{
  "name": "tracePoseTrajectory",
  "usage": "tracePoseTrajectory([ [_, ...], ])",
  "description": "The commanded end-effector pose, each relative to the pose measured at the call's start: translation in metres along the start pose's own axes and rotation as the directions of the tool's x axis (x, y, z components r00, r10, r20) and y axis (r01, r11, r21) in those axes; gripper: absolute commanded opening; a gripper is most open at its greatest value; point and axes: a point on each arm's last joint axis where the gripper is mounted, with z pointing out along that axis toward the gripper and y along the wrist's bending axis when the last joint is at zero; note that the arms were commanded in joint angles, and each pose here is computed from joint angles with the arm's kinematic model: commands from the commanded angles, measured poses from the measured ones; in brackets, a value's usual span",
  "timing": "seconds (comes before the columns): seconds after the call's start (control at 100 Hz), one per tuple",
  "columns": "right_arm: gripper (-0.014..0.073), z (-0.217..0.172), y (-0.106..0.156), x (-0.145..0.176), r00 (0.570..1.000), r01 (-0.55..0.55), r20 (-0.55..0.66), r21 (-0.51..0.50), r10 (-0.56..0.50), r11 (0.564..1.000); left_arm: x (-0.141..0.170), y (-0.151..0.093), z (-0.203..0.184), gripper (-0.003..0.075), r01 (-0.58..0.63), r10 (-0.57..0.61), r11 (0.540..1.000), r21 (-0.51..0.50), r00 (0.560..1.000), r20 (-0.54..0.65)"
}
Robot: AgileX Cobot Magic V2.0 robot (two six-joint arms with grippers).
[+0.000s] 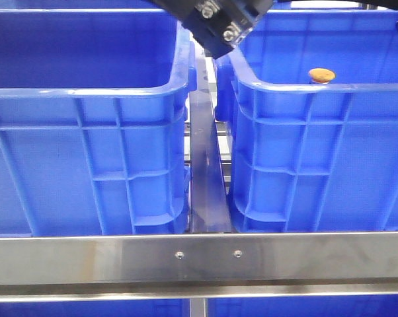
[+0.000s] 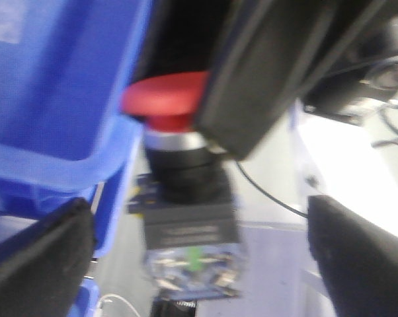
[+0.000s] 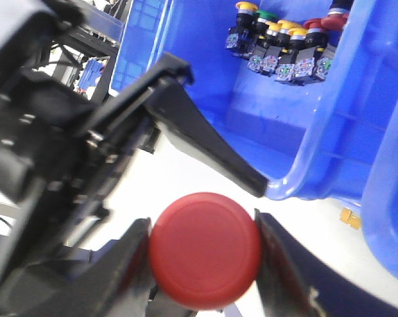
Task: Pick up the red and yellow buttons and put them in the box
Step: 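Grasp the red button with the right gripper, then open the left gripper, then lower the red button into the bin beside the yellow button and release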
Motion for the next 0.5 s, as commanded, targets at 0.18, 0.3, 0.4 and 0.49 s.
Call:
tracePoseTrajectory([
  [0.18,0.0165,-0.017,0.01,-0.019,0.994,0.003,0.113,-0.047,0.002,0.999,-0.016,-0.01,-0.039,0.0652,-0.011,0.01,1.0,0.019,0.997,0.08],
  [0.3,0.0165,-0.037,0.004,-0.036,0.98,0.024,0.199,0.018,-0.027,1.0,-0.014,-0.007,-0.042,0.0652,0.002,-0.003,1.0,0.015,0.996,0.085],
  [0.4,0.0165,-0.058,0.005,-0.056,0.959,0.092,0.252,0.144,-0.127,0.985,-0.014,-0.007,-0.042,0.0652,0.002,-0.003,1.0,0.015,0.996,0.085],
  [0.49,0.0165,-0.078,-0.001,-0.073,0.928,0.134,0.285,0.341,-0.238,0.931,-0.014,-0.007,-0.042,0.0652,0.002,-0.003,1.0,0.015,0.996,0.085],
])
